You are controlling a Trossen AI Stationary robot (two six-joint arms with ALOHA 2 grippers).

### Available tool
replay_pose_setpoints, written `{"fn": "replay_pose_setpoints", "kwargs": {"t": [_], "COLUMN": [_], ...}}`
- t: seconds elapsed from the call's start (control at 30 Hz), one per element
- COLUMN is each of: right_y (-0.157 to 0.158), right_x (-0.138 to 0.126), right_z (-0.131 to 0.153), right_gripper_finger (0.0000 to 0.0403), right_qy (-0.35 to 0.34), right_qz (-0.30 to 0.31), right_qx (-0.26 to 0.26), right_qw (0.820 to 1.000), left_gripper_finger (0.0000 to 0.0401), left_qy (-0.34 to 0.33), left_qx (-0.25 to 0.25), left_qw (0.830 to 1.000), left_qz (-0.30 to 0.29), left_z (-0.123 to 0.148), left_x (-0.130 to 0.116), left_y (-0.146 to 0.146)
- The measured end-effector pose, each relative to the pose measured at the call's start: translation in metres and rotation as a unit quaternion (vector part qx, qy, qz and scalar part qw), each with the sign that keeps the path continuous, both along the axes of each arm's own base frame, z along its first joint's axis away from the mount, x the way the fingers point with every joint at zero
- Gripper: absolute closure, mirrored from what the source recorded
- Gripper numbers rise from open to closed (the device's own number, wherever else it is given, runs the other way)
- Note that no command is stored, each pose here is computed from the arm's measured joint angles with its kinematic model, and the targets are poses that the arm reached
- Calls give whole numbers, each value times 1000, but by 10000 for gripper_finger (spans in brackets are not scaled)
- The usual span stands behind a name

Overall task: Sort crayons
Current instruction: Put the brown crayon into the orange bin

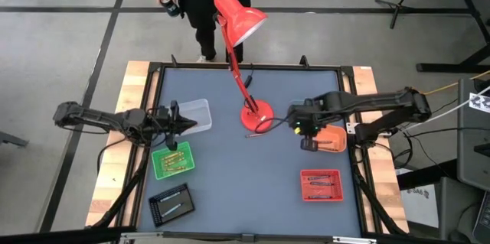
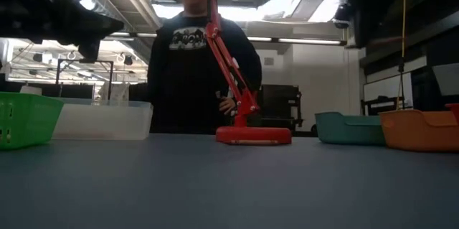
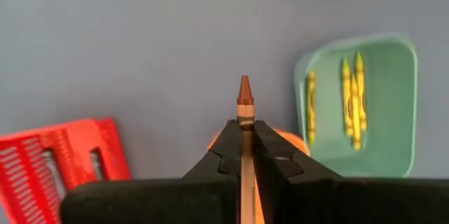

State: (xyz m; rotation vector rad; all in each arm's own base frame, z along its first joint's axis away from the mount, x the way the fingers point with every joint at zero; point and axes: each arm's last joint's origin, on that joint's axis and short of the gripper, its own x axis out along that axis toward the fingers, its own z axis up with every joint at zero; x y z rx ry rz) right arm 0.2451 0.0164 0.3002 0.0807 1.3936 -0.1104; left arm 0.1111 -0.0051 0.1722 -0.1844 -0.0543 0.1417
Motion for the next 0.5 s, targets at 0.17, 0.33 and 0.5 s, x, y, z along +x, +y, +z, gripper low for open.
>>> {"fn": "replay_pose_setpoints", "kwargs": {"t": [0.17, 0.33, 0.5], "right_y": [-2, -3, -4], "right_x": [-25, -47, -61], "right_z": [-26, -59, -90], "right_gripper_finger": [389, 389, 388], "right_qy": [31, 63, 104], "right_qz": [-44, -74, -75], "right_qx": [4, 12, 6], "right_qw": [999, 995, 992], "left_gripper_finger": [401, 401, 401], "left_qy": [0, 3, 5], "left_qx": [1, 6, 18], "left_qw": [1000, 1000, 1000], "left_qz": [-6, -1, -3], "left_z": [0, 0, 0], "left_x": [0, 0, 0], "left_y": [2, 4, 4]}}
